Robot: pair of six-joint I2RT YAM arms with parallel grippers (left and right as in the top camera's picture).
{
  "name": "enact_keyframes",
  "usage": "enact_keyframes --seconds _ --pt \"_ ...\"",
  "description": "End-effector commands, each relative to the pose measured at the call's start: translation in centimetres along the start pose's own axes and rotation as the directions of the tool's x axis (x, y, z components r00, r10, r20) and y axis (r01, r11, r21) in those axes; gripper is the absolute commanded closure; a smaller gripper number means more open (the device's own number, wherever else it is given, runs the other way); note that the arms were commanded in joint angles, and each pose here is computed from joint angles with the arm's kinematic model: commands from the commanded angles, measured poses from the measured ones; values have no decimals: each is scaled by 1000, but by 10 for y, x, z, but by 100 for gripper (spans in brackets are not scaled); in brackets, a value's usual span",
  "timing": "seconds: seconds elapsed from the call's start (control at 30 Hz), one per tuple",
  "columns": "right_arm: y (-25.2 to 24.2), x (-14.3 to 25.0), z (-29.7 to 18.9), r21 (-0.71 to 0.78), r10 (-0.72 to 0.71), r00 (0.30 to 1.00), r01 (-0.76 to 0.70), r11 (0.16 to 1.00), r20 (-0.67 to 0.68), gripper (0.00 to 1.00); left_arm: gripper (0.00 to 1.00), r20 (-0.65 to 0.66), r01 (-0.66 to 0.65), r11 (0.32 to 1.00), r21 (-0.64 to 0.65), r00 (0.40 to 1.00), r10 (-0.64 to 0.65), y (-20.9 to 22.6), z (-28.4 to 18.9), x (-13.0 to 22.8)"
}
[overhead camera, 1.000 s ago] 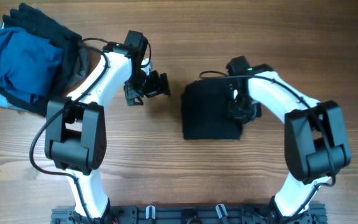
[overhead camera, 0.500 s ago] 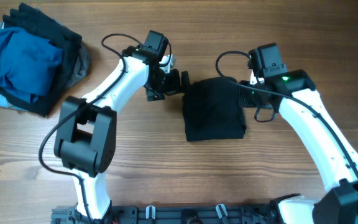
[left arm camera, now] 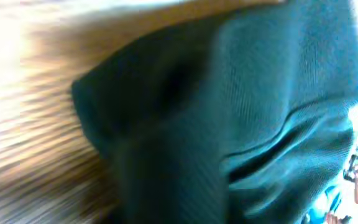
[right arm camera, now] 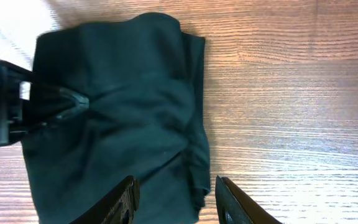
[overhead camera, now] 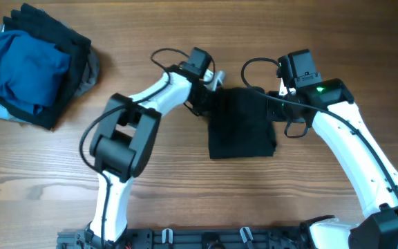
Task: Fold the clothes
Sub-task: 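Grasp the folded shirt with the left gripper and carry it to the pile, then place the shirt on the clothes pile and release with the left gripper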
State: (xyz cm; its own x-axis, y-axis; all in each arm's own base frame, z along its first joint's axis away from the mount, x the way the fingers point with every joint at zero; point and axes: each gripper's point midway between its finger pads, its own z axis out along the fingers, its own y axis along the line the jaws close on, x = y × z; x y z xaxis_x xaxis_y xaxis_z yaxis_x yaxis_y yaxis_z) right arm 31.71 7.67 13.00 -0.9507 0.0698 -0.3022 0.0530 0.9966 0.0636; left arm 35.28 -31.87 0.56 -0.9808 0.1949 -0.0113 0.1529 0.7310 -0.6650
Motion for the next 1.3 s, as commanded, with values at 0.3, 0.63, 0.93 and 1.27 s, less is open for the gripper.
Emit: enact_keyframes --seconds 0.3,0.63,0.93,1.27 --pt "0 4 -6 -2 -2 1000 2 1000 -10 55 96 375 66 932 -355 924 77 46 -132 -67" --pt "1 3 -5 -5 -1 1000 1 1000 -2 55 96 763 385 797 -464 631 140 97 -346 -85" --pt "1 3 -5 -5 -1 1000 1 1000 -3 55 95 877 541 735 -410 456 153 168 -444 -77" --pt "1 3 -5 -5 0 1000 0 1000 -2 53 96 959 684 674 -277 237 154 229 -534 -46"
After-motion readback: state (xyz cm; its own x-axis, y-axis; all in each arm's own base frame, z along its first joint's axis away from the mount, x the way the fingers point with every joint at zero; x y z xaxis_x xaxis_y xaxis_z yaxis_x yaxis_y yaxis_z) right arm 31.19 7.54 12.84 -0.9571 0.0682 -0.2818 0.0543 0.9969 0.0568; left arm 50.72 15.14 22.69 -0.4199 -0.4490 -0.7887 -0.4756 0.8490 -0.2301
